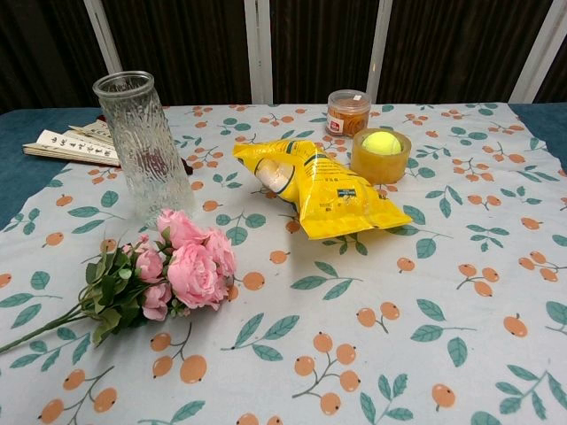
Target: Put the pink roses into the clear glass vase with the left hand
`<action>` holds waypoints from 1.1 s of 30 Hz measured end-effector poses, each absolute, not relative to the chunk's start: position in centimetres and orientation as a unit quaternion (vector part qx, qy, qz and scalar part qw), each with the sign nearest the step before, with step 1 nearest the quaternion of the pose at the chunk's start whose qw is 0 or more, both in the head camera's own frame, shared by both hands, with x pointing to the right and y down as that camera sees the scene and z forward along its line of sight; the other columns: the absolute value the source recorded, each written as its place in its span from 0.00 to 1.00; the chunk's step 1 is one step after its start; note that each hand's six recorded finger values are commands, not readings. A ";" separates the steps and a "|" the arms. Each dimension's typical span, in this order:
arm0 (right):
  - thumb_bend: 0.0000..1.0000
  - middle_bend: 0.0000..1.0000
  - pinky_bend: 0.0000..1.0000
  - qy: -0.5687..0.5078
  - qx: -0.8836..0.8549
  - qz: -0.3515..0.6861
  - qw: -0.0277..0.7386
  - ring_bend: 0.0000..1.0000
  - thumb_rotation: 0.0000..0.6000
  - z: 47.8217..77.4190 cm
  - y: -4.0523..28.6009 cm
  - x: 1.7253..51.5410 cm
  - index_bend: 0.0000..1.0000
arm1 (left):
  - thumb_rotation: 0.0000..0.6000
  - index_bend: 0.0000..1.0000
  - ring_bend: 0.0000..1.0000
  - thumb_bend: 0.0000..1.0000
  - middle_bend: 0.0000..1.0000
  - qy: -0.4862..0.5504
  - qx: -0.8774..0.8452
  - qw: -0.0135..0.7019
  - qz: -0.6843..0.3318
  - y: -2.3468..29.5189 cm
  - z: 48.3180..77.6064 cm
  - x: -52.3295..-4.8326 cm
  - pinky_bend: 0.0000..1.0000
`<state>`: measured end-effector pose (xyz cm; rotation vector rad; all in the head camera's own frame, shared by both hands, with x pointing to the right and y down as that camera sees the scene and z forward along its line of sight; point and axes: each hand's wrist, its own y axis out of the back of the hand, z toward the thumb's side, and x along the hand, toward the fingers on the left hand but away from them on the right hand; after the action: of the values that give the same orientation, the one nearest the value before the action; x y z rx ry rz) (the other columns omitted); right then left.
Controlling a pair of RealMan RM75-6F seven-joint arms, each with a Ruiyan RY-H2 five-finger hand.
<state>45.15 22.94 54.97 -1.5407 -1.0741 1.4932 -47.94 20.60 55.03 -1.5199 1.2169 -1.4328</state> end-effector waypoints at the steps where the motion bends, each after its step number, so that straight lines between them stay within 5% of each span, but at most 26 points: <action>1: 0.22 0.02 0.00 -0.417 -0.598 0.581 0.361 0.02 1.00 55.0 23.0 45.2 0.10 | 1.00 0.28 0.00 0.28 0.17 0.471 -0.588 0.354 -0.554 20.6 55.0 -47.9 0.00; 21: 0.22 0.02 0.00 -0.429 -0.584 0.595 0.347 0.02 1.00 54.6 23.1 45.7 0.10 | 1.00 0.21 0.00 0.14 0.08 0.444 -0.632 0.305 -0.557 21.5 56.8 -46.7 0.00; 33: 0.22 0.02 0.00 -0.429 -0.583 0.599 0.343 0.02 1.00 54.8 23.1 45.9 0.10 | 1.00 0.12 0.00 0.07 0.05 0.365 -0.711 0.199 -0.568 22.8 60.5 -41.4 0.00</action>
<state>45.90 23.06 54.78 -1.5141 -1.1155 1.5562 -41.41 22.85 60.47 -1.9875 1.0197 -1.5892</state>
